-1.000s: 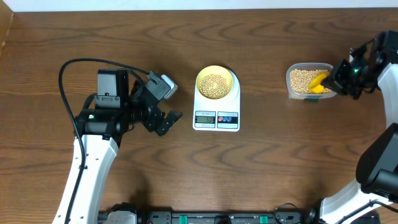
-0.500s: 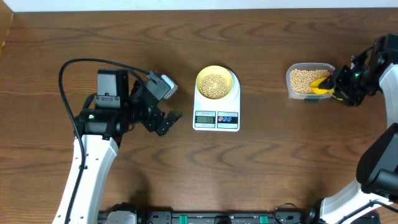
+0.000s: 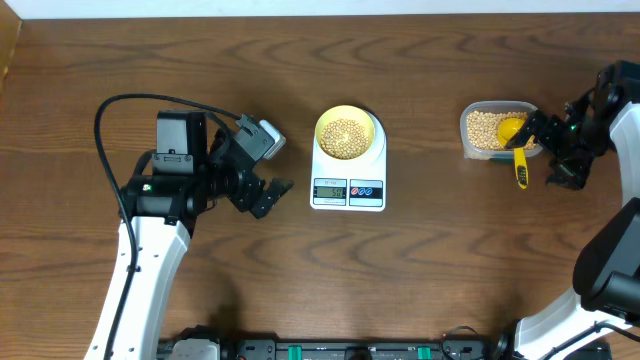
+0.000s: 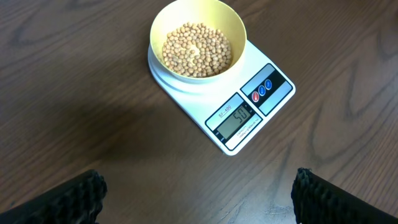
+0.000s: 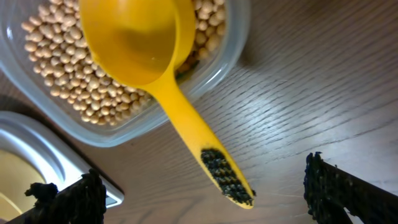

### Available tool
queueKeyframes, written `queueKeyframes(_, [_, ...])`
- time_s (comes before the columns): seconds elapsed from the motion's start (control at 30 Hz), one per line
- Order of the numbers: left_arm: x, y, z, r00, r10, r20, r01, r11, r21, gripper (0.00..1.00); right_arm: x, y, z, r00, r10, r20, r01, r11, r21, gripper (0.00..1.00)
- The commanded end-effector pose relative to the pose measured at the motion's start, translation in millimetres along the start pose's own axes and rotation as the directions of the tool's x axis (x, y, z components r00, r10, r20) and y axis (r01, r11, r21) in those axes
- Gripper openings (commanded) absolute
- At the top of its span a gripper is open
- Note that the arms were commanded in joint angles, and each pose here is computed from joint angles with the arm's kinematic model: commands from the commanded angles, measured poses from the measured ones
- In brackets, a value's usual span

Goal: Scoop item into bowl and weigh 50g on scale

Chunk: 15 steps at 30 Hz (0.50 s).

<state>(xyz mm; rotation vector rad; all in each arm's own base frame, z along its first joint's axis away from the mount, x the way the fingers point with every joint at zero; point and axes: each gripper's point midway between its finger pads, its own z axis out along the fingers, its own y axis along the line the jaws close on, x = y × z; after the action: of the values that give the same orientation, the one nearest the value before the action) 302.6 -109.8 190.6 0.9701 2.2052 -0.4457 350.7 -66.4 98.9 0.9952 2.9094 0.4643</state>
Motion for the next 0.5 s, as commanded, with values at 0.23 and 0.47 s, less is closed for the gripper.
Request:
queueKeyframes(0.23, [5.4,1.1,1.9,1.0,-0.012,-0.013,0.012,1.0,-0.002,0.98,-24.2,32.2,-34.9,0.985,-0.073,0.155,0.071,0.997,0.019,0.99])
queueKeyframes(0.47, [5.3,1.1,1.9,1.0,-0.012,-0.013,0.012,1.0,-0.002,0.98,-36.0,97.8,-75.8,0.931,-0.203,0.304,0.22,0.975,-0.022,0.99])
